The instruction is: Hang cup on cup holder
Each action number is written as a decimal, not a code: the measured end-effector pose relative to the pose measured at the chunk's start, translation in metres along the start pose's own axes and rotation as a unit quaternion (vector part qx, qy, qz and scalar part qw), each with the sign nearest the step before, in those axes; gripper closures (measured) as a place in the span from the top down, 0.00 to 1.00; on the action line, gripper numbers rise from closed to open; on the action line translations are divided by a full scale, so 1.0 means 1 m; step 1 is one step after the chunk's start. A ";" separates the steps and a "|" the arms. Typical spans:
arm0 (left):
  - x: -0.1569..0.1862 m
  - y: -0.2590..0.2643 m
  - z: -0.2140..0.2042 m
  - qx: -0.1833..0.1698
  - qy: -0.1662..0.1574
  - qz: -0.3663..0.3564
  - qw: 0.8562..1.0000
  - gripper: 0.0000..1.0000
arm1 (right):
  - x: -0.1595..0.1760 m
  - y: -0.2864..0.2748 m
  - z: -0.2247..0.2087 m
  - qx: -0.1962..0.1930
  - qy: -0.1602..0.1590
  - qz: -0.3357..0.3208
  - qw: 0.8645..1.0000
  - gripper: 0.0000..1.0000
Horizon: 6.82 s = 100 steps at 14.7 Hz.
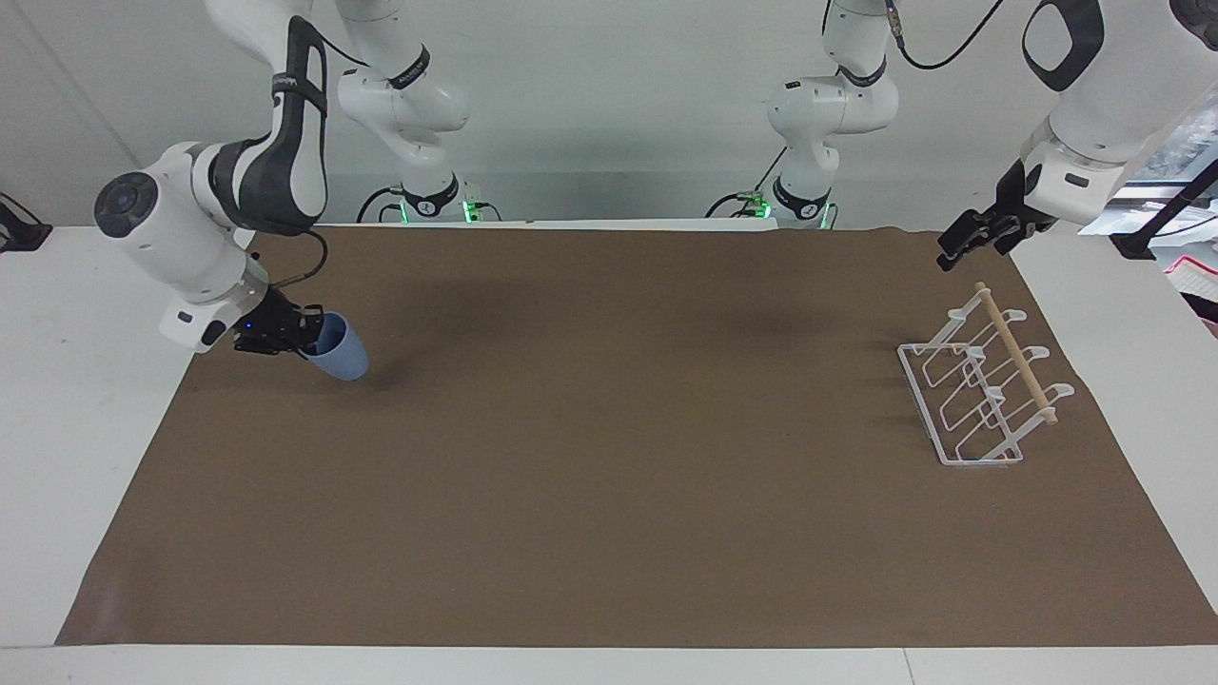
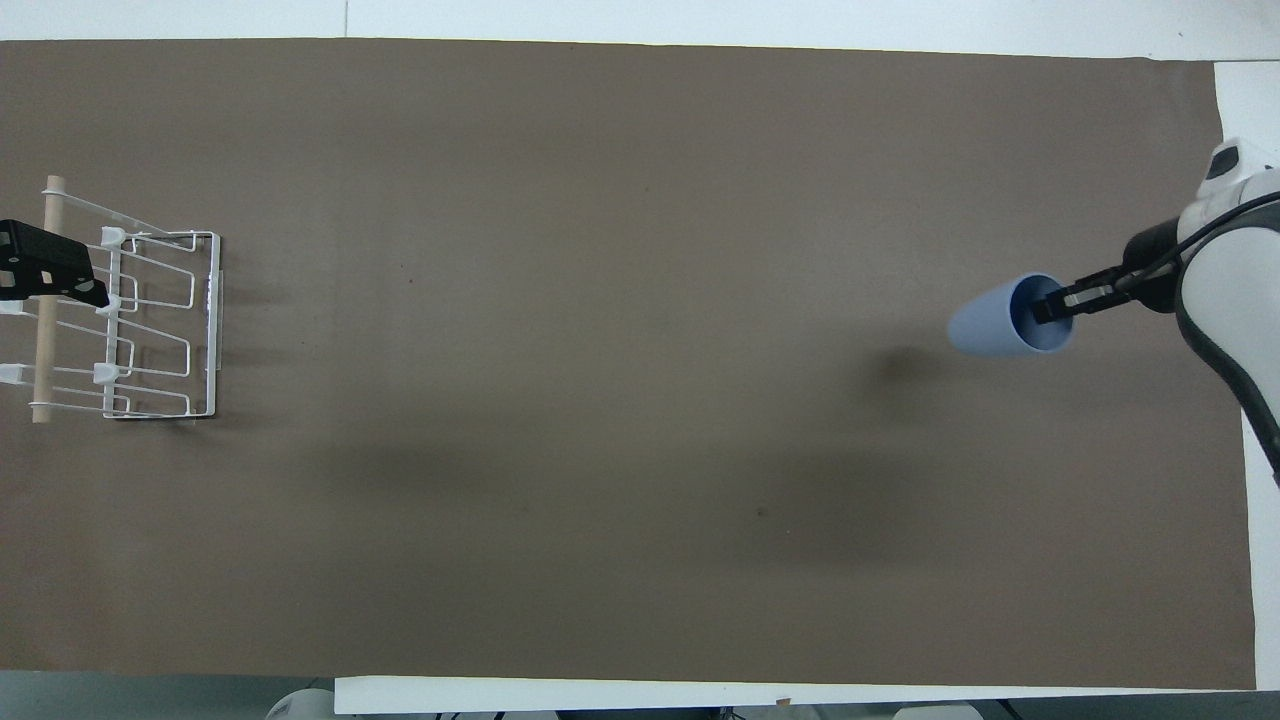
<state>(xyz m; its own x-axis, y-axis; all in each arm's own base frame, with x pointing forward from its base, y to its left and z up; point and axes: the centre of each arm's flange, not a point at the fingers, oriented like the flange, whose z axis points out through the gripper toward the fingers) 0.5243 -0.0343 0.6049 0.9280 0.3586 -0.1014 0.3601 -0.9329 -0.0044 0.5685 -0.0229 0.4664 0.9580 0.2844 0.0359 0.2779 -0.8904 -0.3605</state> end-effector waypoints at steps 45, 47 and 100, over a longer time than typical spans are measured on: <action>-0.055 0.135 0.038 -0.055 0.035 -0.489 0.870 0.75 | 0.061 -0.296 0.083 0.392 0.049 0.304 0.867 0.72; -0.038 0.122 0.052 0.000 0.122 -0.475 0.871 0.75 | 0.063 -0.254 0.068 0.329 0.056 0.279 0.900 0.92; 0.036 0.022 0.028 0.075 0.028 0.099 0.992 1.00 | -0.047 -0.052 -0.157 -0.182 -0.058 0.184 0.964 1.00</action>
<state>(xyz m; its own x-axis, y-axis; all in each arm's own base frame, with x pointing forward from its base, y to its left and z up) 0.5627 -0.0428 0.5734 0.9846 0.1646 -0.0590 0.1553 -0.9782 -0.1382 0.5199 -0.0459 0.6294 0.9880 -0.0546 -0.1448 -0.0518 -0.9984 0.0227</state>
